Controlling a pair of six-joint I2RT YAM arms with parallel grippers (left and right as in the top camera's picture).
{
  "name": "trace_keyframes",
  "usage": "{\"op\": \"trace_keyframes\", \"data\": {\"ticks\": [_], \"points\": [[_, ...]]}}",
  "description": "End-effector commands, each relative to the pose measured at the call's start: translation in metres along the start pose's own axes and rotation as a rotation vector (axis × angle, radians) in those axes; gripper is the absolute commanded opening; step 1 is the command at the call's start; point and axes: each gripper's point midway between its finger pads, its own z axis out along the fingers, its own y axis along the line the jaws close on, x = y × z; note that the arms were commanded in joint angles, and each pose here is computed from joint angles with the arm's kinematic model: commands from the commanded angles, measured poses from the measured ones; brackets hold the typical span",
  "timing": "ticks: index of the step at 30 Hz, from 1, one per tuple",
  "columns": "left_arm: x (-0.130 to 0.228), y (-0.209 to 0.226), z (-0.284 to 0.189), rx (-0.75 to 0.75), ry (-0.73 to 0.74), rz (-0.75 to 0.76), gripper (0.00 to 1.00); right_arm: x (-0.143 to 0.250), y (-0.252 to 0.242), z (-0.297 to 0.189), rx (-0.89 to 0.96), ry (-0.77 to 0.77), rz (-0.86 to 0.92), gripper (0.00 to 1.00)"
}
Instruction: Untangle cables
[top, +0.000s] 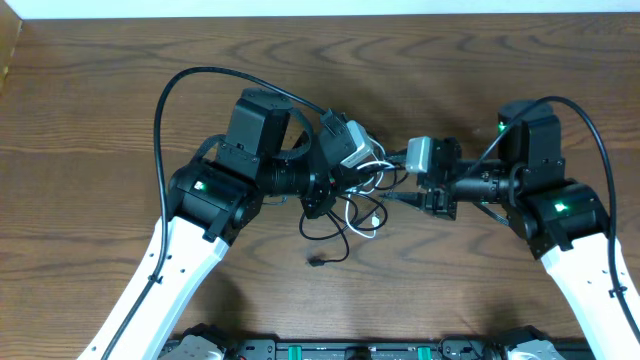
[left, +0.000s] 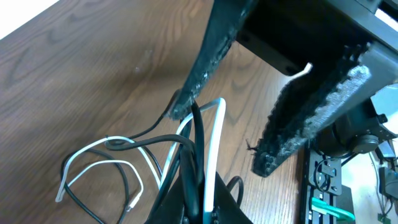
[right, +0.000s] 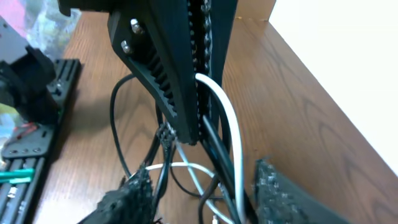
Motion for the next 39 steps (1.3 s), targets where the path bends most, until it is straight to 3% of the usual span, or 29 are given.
{"op": "trace_keyframes", "data": {"ticks": [1, 5, 10, 19, 39], "points": [[-0.002, -0.008, 0.003, 0.042, -0.007, 0.018, 0.08, -0.004, 0.002, 0.001, -0.011, -0.014, -0.023, 0.38], [-0.002, -0.011, 0.005, 0.048, -0.004, 0.029, 0.08, -0.005, 0.001, 0.001, -0.008, -0.017, -0.030, 0.16], [0.000, -0.009, 0.008, 0.053, 0.003, 0.023, 0.08, -0.007, -0.001, 0.001, -0.003, -0.023, -0.041, 0.06], [0.004, -0.005, 0.014, 0.058, 0.018, 0.009, 0.08, -0.008, -0.002, 0.001, 0.002, -0.027, -0.046, 0.01], [0.008, 0.006, 0.014, -0.008, 0.043, 0.011, 0.08, -0.010, -0.004, 0.000, 0.007, -0.031, -0.039, 0.01]]}}
